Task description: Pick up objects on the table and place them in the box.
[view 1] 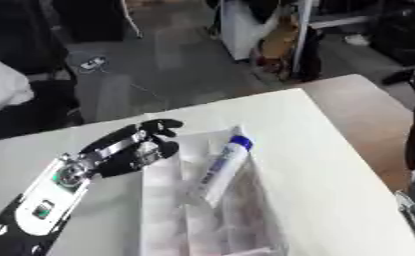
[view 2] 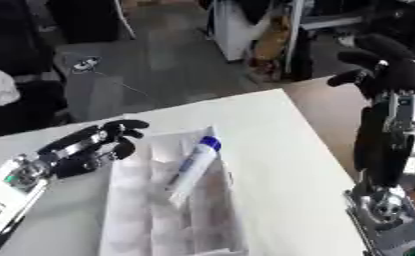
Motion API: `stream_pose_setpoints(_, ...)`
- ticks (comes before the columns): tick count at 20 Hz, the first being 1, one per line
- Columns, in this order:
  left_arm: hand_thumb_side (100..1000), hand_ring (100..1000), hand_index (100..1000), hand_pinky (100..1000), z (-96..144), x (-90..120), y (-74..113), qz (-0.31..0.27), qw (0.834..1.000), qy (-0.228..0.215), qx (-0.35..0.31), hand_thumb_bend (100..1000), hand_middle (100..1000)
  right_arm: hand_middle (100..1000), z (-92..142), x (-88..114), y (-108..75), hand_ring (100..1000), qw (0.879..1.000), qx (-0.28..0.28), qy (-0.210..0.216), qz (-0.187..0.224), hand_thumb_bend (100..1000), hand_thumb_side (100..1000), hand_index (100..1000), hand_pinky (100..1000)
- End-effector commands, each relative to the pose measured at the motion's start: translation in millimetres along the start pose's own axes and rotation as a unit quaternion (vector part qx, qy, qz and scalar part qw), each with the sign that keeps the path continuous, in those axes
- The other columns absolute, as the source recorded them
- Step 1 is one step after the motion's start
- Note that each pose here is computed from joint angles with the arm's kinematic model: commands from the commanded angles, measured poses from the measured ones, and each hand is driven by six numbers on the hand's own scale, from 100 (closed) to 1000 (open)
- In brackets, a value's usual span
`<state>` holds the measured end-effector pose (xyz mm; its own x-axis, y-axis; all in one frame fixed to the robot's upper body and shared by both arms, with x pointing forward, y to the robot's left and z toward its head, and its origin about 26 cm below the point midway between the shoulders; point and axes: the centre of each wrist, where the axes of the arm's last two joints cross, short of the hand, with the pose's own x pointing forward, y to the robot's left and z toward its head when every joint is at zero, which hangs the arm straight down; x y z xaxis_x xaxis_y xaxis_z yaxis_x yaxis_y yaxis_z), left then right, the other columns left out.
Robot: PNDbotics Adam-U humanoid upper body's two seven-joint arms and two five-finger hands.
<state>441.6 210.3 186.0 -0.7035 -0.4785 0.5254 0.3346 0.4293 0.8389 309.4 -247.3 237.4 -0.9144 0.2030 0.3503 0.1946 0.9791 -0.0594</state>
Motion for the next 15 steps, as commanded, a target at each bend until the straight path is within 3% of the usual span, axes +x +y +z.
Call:
stream_pose_setpoints(1,1000,900,1000,814,2.6,2.2,11.7,-0.011,1.000,-0.001,0.019,424,1000,695,-7.6,5.5,-0.8,664,1.000,0.003,-0.017,0.000,100,870,766,489)
stream_pose_setpoints(8,1000,889,1000,801,8.5,0.7,13.7,-0.009,0.999,0.005,0.053,425,1000,695,-6.8,5.2,-1.8,664,1.000,0.003,-0.015,0.003,100,869,766,489)
stream_pose_setpoints(12,1000,876,1000,787,20.5,6.1,18.6,0.007,0.993,-0.008,0.120,440,999,695,-5.7,4.7,-3.4,664,1.000,0.002,-0.014,0.007,100,869,766,488)
stream_pose_setpoints(15,1000,824,1000,745,37.9,18.1,20.7,0.002,0.978,-0.036,0.205,457,955,695,-4.2,4.1,-5.4,665,1.000,0.000,-0.011,0.012,100,869,766,488)
